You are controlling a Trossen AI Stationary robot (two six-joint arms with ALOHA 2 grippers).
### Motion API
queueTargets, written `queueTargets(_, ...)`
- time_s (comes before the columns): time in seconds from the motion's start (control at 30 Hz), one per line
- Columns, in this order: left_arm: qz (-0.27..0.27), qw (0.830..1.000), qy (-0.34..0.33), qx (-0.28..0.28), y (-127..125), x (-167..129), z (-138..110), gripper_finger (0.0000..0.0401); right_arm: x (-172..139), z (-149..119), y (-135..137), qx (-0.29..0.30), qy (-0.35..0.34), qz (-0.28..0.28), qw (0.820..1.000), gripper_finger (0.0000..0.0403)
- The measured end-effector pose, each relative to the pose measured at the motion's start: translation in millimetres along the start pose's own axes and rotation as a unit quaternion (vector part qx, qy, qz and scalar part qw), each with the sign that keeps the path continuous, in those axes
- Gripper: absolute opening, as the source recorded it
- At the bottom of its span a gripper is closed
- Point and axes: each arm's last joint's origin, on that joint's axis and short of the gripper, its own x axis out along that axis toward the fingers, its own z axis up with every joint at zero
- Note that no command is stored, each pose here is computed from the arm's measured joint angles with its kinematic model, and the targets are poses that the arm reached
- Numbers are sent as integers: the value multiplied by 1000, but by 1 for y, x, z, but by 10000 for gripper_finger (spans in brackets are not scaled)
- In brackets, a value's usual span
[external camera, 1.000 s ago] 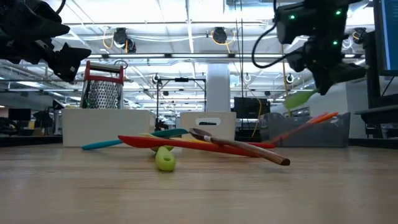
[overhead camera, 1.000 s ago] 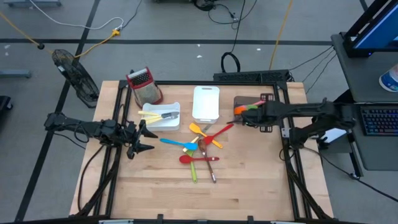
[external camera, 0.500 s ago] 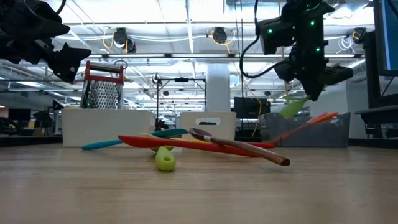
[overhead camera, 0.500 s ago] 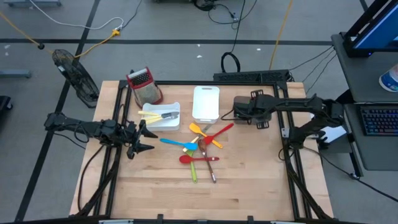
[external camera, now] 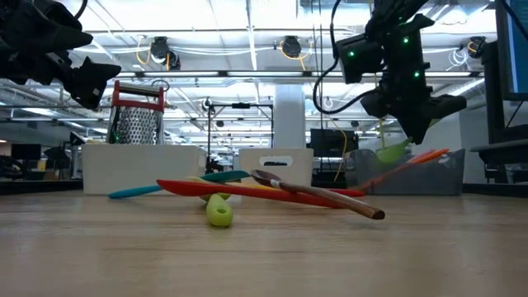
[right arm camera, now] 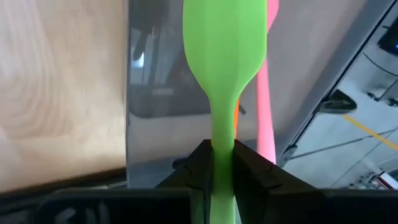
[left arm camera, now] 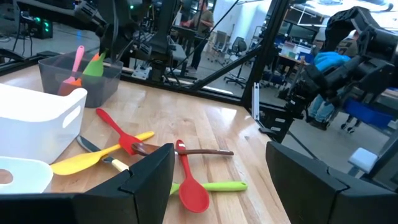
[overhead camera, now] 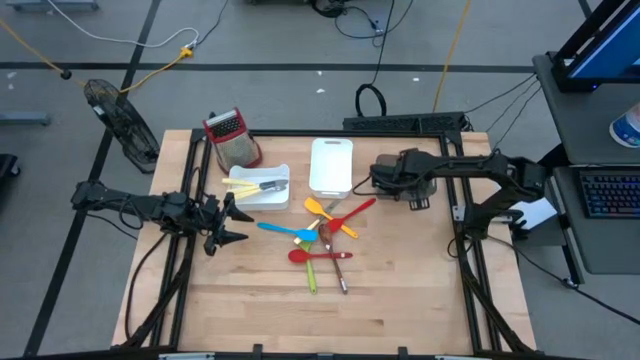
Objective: Pick & Place Kitchen Items
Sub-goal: Put the green spatula into the black bin, then put the blue spatula into the black bin
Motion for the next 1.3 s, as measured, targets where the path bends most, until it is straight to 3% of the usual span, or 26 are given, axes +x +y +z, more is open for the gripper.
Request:
queueTargets(0.27,0,1000,0,0,0,0,0,257,0,5,-2,16,-22,-7,1000,53)
queueTargets(0.83,0,1000,0,1,0,0,0,257,-1,6,-2,116,-31,-7,993,80)
queueTargets(1.0,0,1000,0,1,0,0,0,257,-4,5,3,113,-29,-11,993,90)
queueTargets(1.3,0,1000,0,3,0,0,0,258,-19,-3,15,166,-45,-17,985,79)
